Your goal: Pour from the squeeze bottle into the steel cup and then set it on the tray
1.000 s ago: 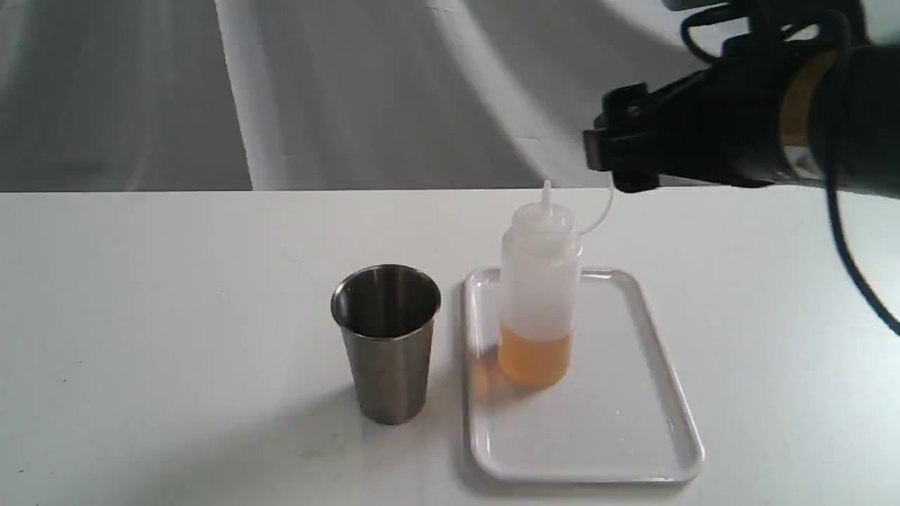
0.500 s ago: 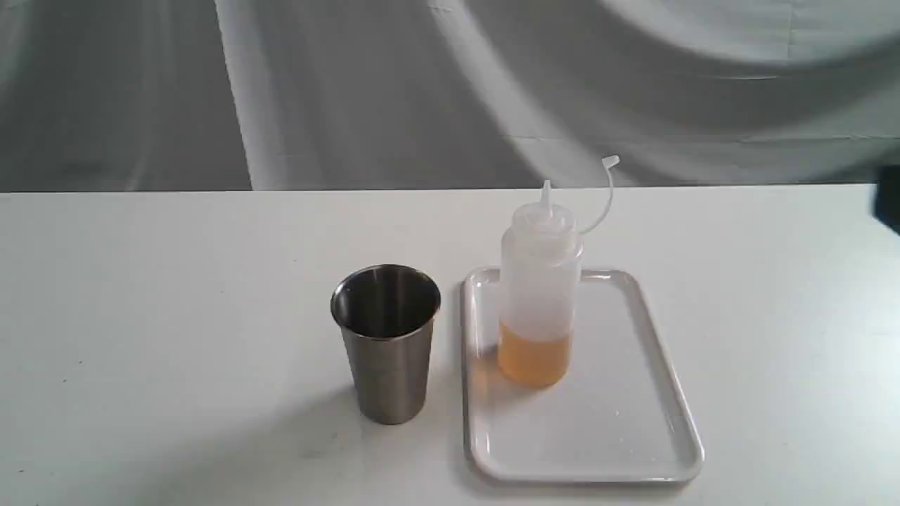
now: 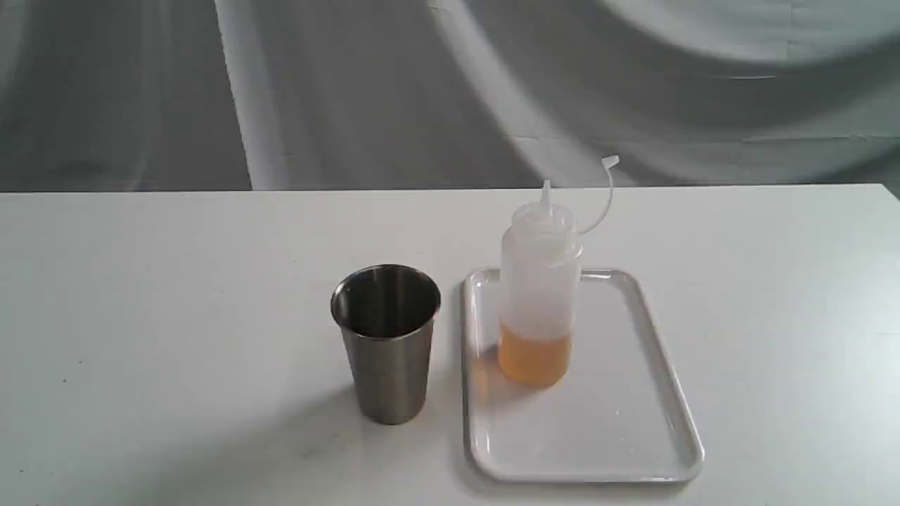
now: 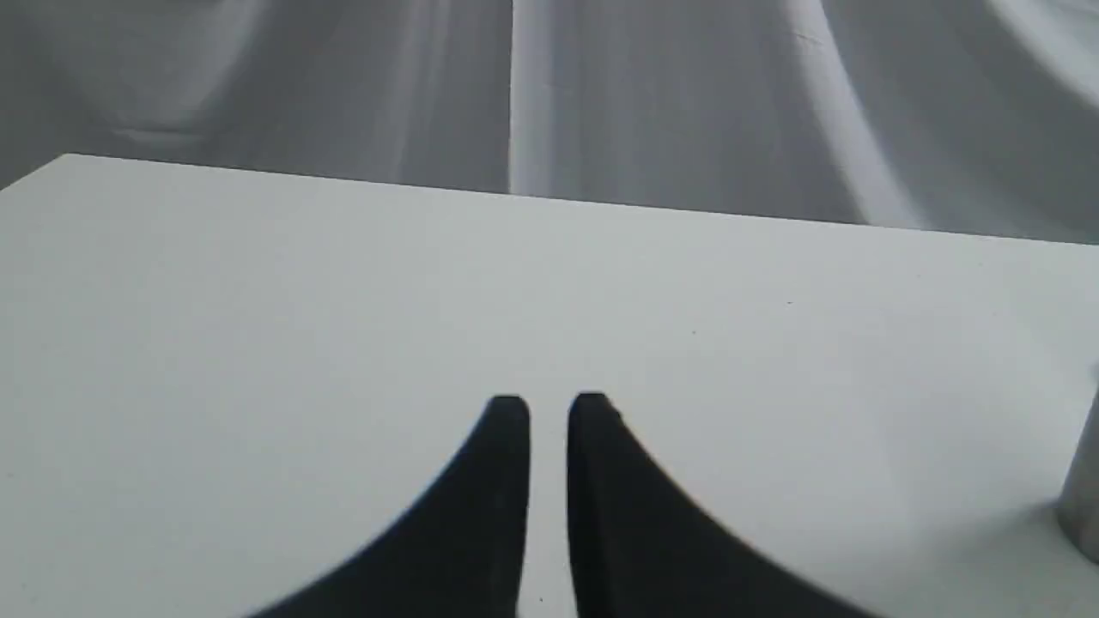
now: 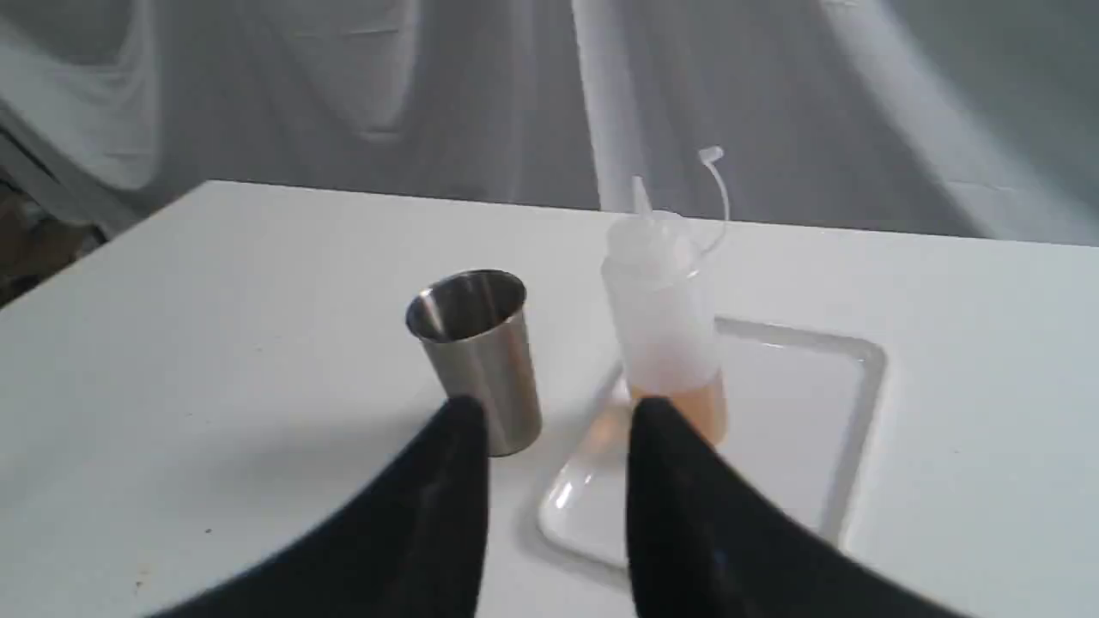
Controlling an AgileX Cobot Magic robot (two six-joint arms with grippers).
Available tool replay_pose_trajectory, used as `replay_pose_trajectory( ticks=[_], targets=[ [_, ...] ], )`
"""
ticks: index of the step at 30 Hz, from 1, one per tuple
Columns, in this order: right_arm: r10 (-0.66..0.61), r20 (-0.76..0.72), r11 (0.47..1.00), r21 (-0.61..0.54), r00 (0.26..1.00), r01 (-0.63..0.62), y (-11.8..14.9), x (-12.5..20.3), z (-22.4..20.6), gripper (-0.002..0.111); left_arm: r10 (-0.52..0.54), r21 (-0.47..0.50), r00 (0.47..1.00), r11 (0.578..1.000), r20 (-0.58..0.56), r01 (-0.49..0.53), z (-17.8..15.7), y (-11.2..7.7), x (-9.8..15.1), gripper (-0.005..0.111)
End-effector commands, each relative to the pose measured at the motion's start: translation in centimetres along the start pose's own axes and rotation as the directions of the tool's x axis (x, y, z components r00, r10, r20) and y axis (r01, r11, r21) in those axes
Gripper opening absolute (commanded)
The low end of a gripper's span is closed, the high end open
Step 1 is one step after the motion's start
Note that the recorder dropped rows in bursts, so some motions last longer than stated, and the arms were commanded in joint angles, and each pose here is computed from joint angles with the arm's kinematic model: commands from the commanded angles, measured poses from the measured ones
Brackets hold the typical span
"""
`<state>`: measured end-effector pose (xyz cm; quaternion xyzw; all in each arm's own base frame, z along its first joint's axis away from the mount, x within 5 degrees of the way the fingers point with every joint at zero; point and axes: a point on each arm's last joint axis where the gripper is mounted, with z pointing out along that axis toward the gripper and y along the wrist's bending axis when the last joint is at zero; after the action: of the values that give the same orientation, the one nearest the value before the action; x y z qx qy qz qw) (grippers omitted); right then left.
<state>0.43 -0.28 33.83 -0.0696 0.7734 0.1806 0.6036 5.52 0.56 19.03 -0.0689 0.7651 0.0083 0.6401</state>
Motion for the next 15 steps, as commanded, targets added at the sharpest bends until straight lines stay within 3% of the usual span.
replay_pose_trajectory(
  ticks=[1,5,15],
  targets=[
    [0.017,0.008,0.999,-0.039,1.0,-0.016,0.24,0.32,-0.51,0.015,-0.005,0.005,1.0,1.0,-0.009,0.005,0.06,-0.02,0.17,0.008],
    [0.026,-0.017,0.999,-0.045,1.0,-0.026,0.26,0.65,-0.69,0.001,-0.005,0.005,1.0,1.0,-0.009,0.005,0.06,-0.02,0.17,0.008],
    [0.03,-0.016,0.999,-0.045,0.999,-0.031,0.27,0.62,-0.72,0.0,-0.005,0.005,1.0,1.0,-0.009,0.005,0.06,-0.02,0.17,0.008]
  ],
)
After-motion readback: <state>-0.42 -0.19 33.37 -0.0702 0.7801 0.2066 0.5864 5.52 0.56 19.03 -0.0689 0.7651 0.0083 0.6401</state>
